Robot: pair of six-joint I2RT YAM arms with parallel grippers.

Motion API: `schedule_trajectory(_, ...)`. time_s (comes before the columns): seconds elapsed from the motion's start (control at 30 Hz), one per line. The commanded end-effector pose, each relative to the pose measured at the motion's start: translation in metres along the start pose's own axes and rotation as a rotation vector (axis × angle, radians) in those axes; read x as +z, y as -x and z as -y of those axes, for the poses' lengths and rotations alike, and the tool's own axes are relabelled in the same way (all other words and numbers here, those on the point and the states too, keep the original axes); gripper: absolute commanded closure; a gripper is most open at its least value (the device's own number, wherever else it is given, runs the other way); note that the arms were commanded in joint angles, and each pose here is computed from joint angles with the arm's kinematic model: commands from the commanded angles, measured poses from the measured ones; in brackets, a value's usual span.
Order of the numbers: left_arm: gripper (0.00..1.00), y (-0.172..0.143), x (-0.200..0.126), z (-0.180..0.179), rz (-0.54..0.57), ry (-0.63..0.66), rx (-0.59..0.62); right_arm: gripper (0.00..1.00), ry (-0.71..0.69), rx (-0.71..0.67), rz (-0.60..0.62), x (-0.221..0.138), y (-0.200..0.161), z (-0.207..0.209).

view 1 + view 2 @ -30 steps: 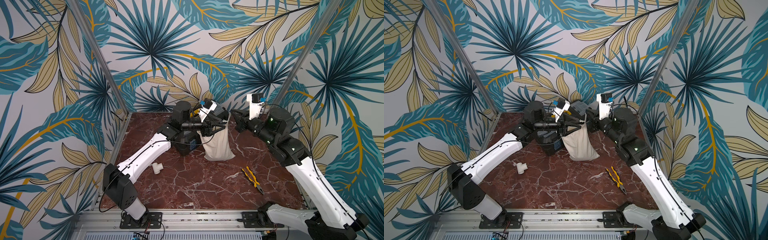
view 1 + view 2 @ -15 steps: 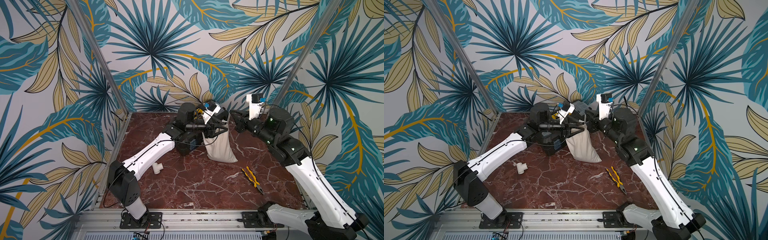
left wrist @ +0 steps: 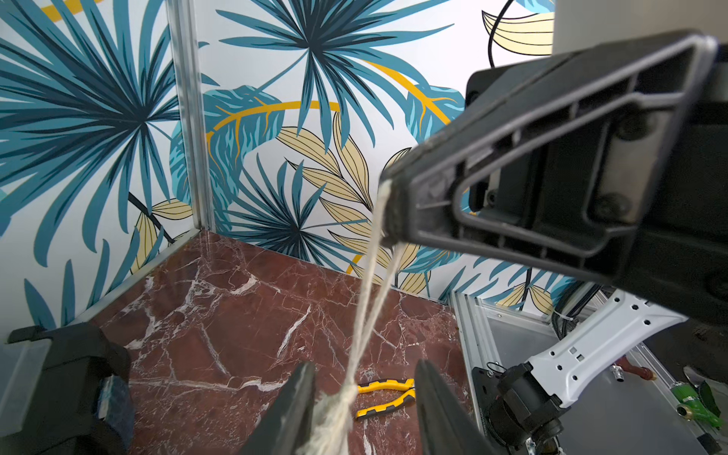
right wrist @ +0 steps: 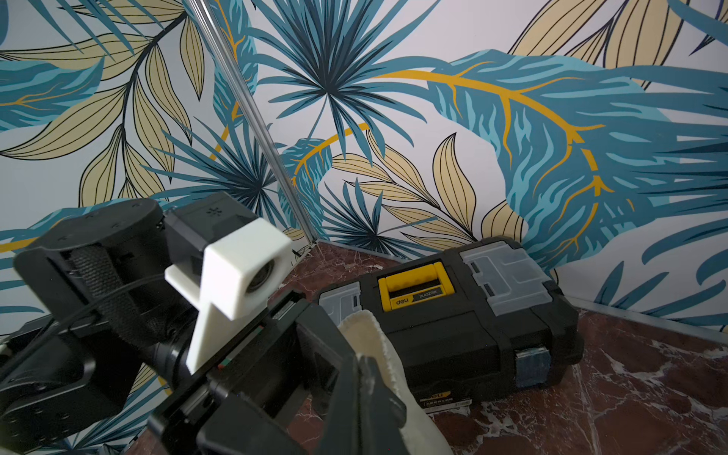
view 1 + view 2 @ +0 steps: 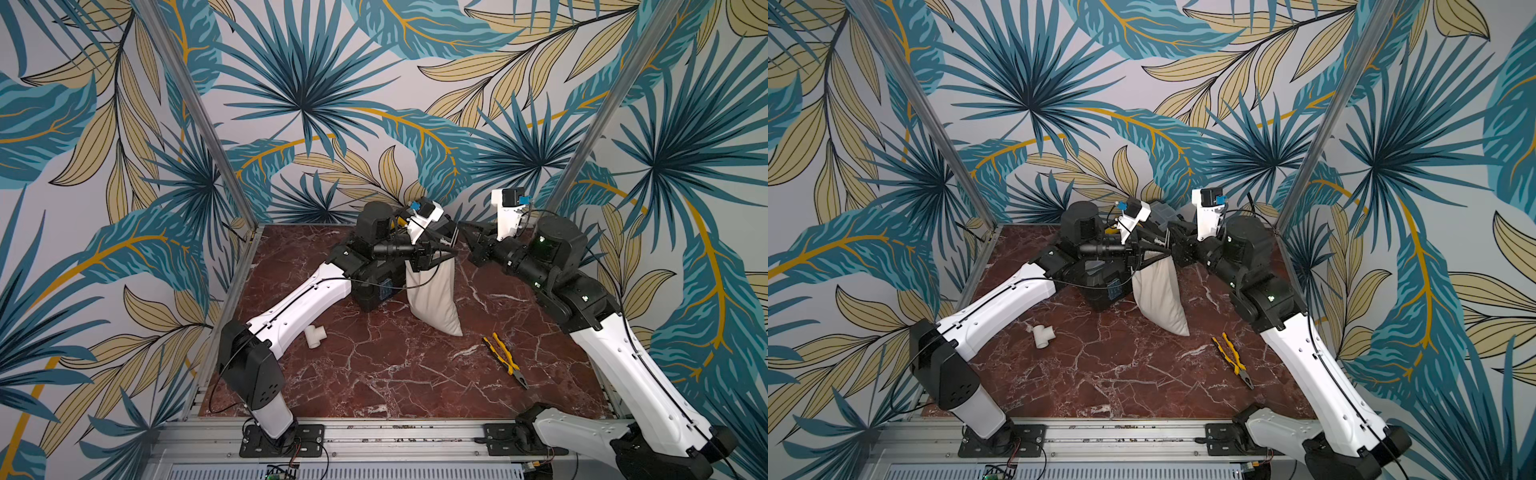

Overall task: Close the soil bag
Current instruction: Frap the soil bag at the center of the board.

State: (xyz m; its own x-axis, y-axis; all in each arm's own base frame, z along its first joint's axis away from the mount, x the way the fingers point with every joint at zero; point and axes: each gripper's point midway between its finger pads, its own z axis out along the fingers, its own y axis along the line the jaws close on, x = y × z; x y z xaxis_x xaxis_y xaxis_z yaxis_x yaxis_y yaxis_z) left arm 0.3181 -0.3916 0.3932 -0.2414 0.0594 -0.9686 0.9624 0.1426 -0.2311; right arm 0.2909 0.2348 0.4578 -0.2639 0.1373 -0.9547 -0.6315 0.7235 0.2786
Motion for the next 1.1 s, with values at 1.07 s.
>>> schedule_trajectory(1.07, 0.81, -0.033, 0.014, -0.014, -0.087, 0.016, 0.037, 1.00, 0.036, 0.039, 0.137, -0.008, 0.029, -0.007)
